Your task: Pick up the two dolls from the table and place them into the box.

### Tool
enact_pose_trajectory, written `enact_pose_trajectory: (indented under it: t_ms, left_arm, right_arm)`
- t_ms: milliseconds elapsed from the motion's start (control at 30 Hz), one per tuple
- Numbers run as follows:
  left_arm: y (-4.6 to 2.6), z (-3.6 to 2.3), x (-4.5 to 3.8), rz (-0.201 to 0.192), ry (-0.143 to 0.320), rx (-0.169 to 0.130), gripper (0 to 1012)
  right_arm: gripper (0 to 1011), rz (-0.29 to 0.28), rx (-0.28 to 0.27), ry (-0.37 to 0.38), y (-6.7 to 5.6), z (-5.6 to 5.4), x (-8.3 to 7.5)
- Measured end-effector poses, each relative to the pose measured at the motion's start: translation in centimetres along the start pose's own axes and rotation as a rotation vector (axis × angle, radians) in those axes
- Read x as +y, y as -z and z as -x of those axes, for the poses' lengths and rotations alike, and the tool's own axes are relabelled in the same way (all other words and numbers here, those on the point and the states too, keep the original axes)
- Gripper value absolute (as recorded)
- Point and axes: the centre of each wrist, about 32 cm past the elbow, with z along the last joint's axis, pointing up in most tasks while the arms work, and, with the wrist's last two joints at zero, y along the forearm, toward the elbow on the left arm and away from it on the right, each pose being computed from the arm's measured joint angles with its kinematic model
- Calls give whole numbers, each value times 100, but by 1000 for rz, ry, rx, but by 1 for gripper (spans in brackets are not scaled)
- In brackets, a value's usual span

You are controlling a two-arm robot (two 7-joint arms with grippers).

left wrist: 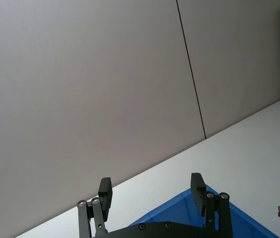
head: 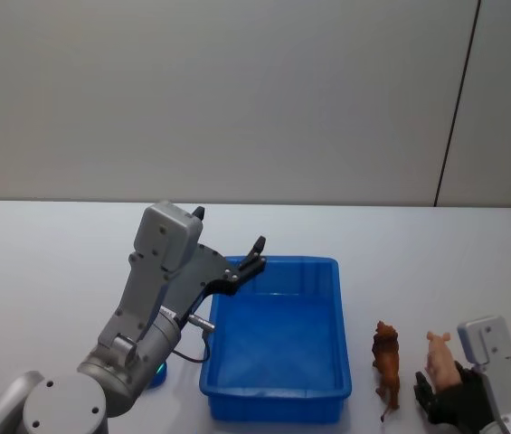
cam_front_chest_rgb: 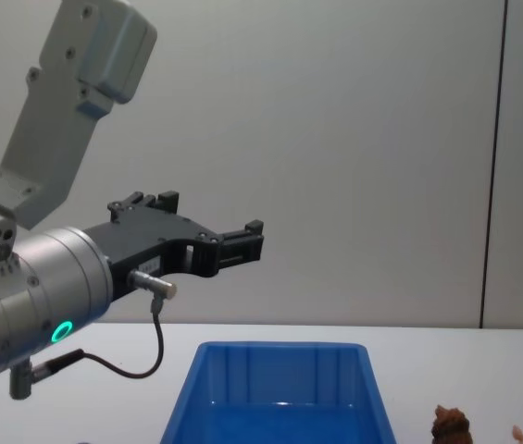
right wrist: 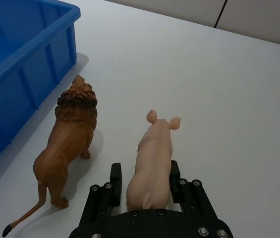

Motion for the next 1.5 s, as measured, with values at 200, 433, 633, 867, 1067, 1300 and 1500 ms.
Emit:
enact_pose_trajectory:
  t_ms: [200, 433, 633, 867, 1067, 1300, 1500]
  left_arm:
    - [0, 0, 0, 0, 0, 0, 1001]
    - [0, 0, 0, 0, 0, 0, 1001]
    - [0, 0, 0, 0, 0, 0, 1001]
    - [0, 0, 0, 0, 0, 0, 1001]
    - [0, 0, 0, 0, 0, 0, 1001]
    - [0, 0, 0, 0, 0, 0, 1001]
    - [0, 0, 0, 0, 0, 0, 1001]
  right_arm:
    - [407, 4, 9, 2, 11, -4, 7]
    - [368, -26, 14, 16, -7, -7, -20]
    - [368, -81, 13, 36, -70, -13, -76]
    - [368, -176, 11, 47, -199, -30, -160]
    - [368, -234, 10, 18, -283, -39, -201]
    - [368, -289, 11, -61, -379, -35, -226]
    - [368, -315, 9, -131, -439, -8, -216]
